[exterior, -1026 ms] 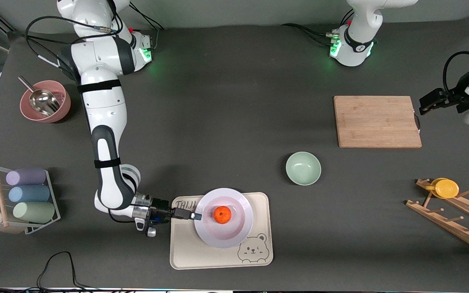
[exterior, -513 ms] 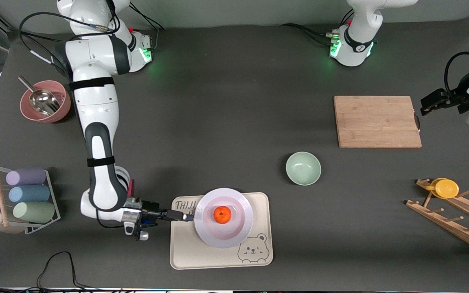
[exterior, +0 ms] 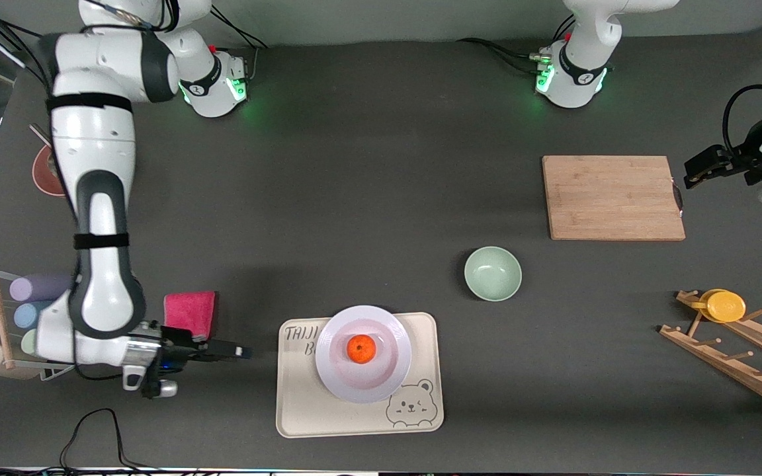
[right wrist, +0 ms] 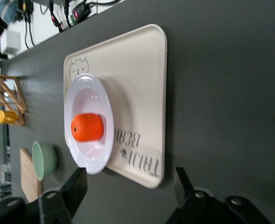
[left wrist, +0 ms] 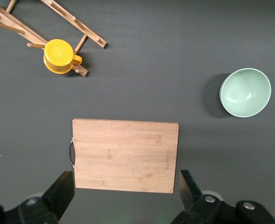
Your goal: Place orange and plate with both arms
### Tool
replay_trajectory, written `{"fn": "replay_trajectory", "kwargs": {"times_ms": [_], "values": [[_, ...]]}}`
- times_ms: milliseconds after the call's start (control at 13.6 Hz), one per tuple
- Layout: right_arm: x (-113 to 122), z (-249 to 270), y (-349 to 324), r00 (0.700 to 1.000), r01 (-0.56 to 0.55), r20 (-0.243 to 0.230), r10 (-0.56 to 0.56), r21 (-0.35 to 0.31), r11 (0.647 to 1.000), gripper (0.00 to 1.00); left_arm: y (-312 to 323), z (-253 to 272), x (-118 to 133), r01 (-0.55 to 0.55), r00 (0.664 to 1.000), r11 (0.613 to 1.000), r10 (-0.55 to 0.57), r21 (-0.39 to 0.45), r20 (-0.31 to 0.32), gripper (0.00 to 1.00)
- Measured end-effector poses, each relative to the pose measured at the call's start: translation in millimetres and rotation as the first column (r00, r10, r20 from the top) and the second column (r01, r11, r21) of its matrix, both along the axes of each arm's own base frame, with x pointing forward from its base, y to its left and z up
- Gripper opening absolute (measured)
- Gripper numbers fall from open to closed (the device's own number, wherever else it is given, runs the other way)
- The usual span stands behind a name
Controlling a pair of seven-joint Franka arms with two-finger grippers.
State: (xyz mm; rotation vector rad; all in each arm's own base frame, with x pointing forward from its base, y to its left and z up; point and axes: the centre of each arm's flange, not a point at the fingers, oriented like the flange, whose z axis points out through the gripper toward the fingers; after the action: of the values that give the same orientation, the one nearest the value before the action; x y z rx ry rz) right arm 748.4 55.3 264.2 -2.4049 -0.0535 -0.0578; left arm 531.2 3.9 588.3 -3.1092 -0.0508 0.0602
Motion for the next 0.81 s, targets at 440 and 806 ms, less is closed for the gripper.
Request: {"fn": "replay_trajectory", "kwargs": {"times_ms": [440,806], "values": [[-56,166,-98,0.992,-0.119,0.008,0.128,-0.309,0.944,1.0,0,0,0,-0.001,1.0,1.0,0.001,0.0,-0.001,1.0],[-131,285,-111,0.992,-0.061,-0.129,-0.003,-0.488,0.871,1.0,2,0,0,0.0,1.0,1.0,0.0,0.01,0.0,1.0]]}}
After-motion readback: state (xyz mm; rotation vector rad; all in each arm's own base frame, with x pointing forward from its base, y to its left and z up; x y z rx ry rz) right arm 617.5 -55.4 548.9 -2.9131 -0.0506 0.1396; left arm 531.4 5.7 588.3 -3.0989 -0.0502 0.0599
